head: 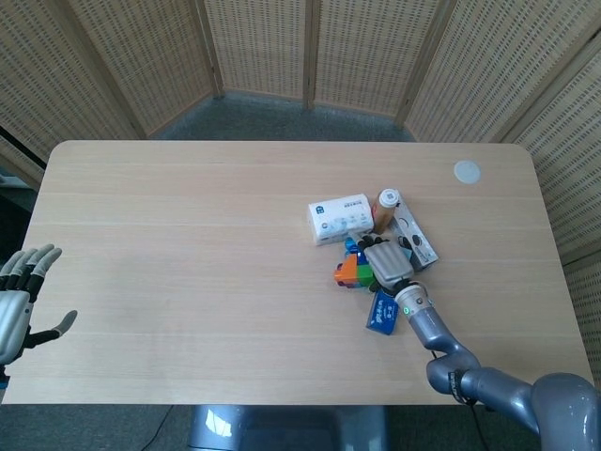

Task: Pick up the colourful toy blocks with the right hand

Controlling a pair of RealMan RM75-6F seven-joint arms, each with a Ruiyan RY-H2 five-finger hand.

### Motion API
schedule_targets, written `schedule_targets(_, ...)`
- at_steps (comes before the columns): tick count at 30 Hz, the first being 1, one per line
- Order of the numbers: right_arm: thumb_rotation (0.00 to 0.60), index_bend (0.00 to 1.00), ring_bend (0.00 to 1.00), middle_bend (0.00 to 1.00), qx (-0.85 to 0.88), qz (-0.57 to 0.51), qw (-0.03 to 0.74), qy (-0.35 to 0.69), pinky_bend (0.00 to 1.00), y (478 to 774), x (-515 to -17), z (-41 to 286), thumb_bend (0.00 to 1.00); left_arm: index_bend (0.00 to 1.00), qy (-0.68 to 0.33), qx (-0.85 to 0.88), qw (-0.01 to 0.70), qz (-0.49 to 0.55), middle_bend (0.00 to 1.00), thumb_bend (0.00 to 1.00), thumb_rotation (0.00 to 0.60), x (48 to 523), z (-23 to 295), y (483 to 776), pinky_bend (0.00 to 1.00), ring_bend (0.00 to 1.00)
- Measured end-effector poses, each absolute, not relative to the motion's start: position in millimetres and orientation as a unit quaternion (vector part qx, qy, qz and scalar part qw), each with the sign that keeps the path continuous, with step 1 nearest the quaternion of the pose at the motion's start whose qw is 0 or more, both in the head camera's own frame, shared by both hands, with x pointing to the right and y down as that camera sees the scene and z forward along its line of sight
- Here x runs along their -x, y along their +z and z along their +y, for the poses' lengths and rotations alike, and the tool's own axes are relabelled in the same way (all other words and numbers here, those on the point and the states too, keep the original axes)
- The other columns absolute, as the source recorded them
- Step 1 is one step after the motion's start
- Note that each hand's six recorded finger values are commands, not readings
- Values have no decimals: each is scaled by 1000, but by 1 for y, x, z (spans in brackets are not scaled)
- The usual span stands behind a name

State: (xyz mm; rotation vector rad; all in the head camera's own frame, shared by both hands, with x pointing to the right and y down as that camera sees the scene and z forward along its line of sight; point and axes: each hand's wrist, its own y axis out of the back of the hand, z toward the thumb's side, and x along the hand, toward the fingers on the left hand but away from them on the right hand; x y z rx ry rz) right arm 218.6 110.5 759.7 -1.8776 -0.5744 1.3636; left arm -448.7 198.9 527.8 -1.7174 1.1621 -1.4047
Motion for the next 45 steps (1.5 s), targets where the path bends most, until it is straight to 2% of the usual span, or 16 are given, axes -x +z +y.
schedule_targets(5, 600, 102, 585, 512, 729, -238, 372, 523, 652, 754, -222, 108, 0, 84, -533, 651, 313, 440, 15, 317, 600, 449, 198, 529, 0, 0)
schedule_targets(15, 600, 101, 602, 534, 725, -263, 390, 504, 652, 725, -230, 105, 0, 84, -534, 651, 310, 441, 15, 318, 600, 450, 199, 530, 0, 0)
schedule_targets(24, 600, 104, 603, 544, 722, -323, 405, 459, 652, 662, -233, 88, 0, 84, -531, 654, 309, 442, 16, 319, 600, 449, 200, 531, 0, 0)
schedule_targets(32, 600, 108, 603, 548, 709, -399, 418, 404, 651, 594, -241, 53, 0, 83, -532, 649, 307, 448, 15, 318, 600, 451, 205, 527, 0, 0)
schedule_targets(45, 600, 102, 603, 544, 699, -460, 417, 355, 644, 554, -250, 33, 0, 84, -541, 633, 306, 462, 15, 318, 600, 462, 218, 515, 0, 0)
